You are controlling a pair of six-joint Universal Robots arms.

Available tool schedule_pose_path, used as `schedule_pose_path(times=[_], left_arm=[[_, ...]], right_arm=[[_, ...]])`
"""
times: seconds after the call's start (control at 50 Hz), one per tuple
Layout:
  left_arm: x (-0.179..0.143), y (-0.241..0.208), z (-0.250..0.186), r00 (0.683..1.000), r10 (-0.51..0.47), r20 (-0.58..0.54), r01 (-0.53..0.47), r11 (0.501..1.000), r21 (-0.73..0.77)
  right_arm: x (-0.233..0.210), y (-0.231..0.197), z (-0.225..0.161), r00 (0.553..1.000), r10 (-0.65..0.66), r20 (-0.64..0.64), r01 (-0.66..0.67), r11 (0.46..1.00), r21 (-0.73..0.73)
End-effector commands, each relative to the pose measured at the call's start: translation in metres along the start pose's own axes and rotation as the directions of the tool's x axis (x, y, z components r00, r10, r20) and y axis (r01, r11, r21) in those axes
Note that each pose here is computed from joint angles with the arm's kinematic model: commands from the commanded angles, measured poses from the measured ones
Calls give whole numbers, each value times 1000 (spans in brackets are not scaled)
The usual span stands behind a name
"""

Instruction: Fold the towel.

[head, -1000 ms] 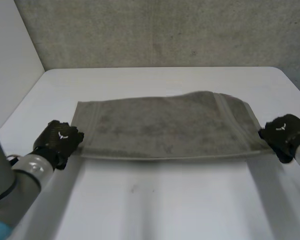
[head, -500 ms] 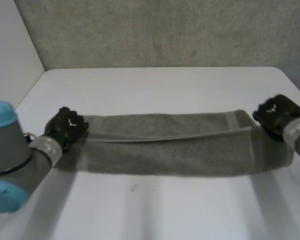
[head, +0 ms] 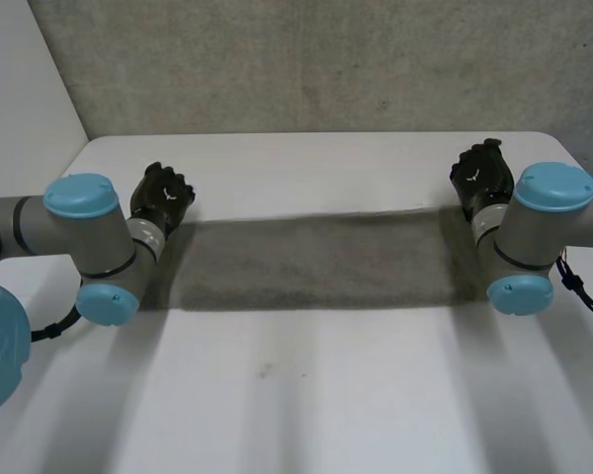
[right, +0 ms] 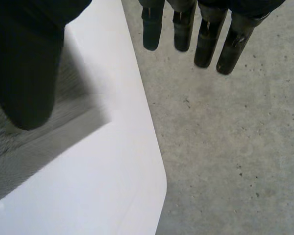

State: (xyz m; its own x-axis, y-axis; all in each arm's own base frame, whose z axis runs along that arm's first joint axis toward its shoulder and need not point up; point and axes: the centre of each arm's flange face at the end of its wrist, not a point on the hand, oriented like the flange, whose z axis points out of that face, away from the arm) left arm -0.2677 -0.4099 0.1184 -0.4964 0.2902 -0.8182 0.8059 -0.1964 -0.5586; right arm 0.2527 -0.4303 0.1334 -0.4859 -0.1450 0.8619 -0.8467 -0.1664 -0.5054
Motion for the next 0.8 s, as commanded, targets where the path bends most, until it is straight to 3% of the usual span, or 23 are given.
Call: schedule_pose_path(times=[0.02,0.16,0.24,0.36,0.52,0.8], left_arm=[[-18,-19,-6,999,-6,40,4,999,34],[-40,-35,-27,998,-34,62,30,998,54],[-47,-40,-48,994,-100,46,98,994,54],[-38,-34,-77,974,-225,-9,225,974,17],[-24,-24,-94,961,-273,-44,274,962,12],[-20,-20,-96,960,-276,-40,276,961,6]], right_arm=[[23,-16,-24,998,65,22,-64,998,-15],[44,-23,-62,970,212,116,-205,976,-67],[54,-9,-85,923,330,198,-303,940,-154],[58,22,-99,861,432,266,-364,892,-269],[47,52,-99,820,486,303,-391,861,-324],[40,71,-87,829,487,274,-403,861,-312]])
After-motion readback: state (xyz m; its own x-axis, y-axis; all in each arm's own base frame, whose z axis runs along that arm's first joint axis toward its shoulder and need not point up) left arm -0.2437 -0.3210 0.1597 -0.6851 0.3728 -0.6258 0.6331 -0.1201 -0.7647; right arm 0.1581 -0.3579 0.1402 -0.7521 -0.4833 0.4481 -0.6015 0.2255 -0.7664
